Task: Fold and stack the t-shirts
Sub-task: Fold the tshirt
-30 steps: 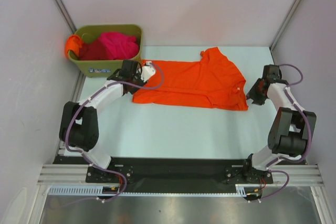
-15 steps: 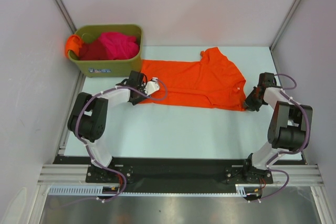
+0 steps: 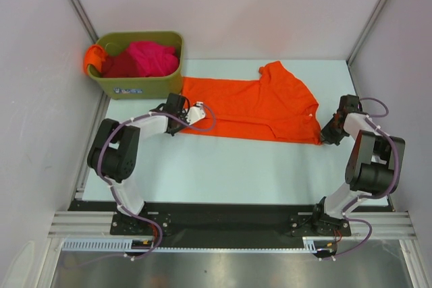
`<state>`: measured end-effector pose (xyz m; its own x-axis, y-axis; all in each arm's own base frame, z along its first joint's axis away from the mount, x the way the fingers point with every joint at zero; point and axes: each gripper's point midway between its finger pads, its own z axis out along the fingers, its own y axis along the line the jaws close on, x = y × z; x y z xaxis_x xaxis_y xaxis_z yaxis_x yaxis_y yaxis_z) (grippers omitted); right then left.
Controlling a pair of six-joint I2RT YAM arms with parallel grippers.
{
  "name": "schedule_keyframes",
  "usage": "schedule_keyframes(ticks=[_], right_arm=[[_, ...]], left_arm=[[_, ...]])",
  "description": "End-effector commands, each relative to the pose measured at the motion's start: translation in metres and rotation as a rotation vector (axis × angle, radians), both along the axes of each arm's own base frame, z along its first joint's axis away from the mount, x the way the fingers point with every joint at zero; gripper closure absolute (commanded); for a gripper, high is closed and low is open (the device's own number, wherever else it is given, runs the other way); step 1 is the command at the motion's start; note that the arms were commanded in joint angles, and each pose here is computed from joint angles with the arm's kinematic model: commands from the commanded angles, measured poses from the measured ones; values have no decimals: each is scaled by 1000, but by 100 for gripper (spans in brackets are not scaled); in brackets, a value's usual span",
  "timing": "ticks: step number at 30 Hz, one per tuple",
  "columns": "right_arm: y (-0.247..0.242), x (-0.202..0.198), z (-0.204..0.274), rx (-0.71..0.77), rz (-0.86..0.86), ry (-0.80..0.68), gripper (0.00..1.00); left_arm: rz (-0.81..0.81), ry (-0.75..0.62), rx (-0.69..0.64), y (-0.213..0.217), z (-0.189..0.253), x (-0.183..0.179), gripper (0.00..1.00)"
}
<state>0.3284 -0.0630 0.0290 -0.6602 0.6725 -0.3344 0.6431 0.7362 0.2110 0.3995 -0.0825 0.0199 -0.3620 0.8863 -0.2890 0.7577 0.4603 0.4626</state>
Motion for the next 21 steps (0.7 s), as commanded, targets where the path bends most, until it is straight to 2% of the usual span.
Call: schedule_keyframes(ticks=[1, 16, 19, 21], right_arm=[[-15, -13, 15, -79, -11, 24, 100], [-3, -71, 14, -38, -37, 130, 100], [-7, -75, 8, -35, -54, 137, 100], [-7, -75, 4, -30, -56, 146, 100]], left_arm=[[24, 10, -18, 8, 17, -18, 100], [18, 241, -40, 27, 22, -128, 100], [31, 190, -49, 25, 18, -118, 100], [31, 163, -47, 21, 14, -104, 92]])
